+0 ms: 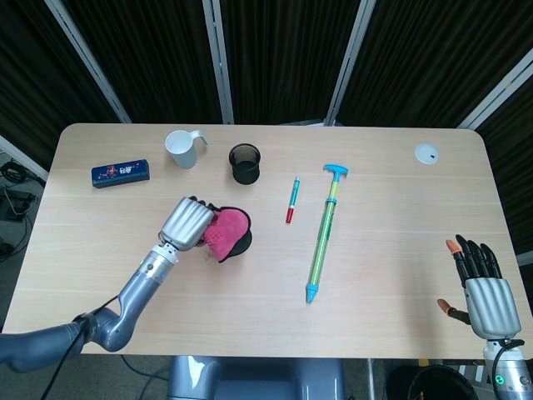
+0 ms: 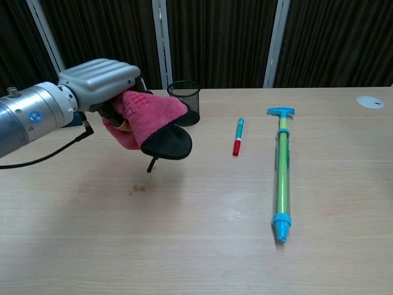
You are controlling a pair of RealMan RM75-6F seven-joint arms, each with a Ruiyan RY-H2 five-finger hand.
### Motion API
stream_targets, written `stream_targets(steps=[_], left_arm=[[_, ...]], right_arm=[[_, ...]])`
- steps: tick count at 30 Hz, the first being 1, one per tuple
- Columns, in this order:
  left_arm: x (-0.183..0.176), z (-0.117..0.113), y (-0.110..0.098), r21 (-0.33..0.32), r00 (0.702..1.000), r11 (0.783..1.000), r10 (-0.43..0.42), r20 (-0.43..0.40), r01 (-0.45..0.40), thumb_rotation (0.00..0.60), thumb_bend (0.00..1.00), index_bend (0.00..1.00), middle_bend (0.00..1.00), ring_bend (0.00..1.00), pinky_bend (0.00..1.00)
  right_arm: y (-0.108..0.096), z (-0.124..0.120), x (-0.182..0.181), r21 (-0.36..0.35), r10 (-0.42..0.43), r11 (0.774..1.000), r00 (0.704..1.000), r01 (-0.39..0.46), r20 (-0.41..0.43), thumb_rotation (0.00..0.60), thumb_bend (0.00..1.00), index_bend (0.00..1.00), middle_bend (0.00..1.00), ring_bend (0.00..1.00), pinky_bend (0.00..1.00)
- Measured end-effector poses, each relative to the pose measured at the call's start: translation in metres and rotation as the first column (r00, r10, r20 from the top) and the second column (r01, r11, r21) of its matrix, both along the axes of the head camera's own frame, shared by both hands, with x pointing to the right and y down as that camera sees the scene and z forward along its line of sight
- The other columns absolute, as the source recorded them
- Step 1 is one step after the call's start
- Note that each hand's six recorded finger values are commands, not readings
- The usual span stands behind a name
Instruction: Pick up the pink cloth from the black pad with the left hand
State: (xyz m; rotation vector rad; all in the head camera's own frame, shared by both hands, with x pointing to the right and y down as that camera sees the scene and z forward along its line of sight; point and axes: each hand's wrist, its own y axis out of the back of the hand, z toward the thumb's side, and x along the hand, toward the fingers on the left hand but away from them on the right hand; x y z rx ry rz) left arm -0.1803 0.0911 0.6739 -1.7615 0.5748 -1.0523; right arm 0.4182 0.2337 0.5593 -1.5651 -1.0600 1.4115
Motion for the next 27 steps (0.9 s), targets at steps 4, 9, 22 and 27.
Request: stream_targets(steps=[4,9,22,27], left_arm=[[0.022,0.014,0.015,-0.040,1.000,0.999,0.027,0.001,-0.027,0.600,0.40,0.86,0.67,0.59,0.57],[0.036,0.038,0.035,-0.083,0.999,0.996,0.047,0.025,-0.045,0.600,0.40,0.86,0.67,0.59,0.57],[0.039,0.080,0.065,-0.149,0.987,0.983,0.126,0.102,-0.111,0.600,0.40,0.86,0.67,0.59,0.57],[0.025,0.094,0.055,-0.141,0.981,0.985,0.118,0.155,-0.097,0.600,0.40,0.86,0.67,0.59,0.57]], right_arm=[[0.000,0.000,0.001,0.000,0.004,1.000,1.000,-0.004,0.003,0.600,0.00,0.00,0.00,0.00,0.00],[-0.001,0.000,0.003,-0.003,0.012,1.000,1.000,-0.012,0.007,0.600,0.00,0.00,0.00,0.00,0.00],[0.001,-0.002,0.002,0.002,0.007,1.000,1.000,-0.007,0.000,0.600,0.00,0.00,0.00,0.00,0.00],[0.001,-0.002,0.001,0.003,-0.003,1.000,1.000,0.003,-0.007,0.600,0.00,0.00,0.00,0.00,0.00]])
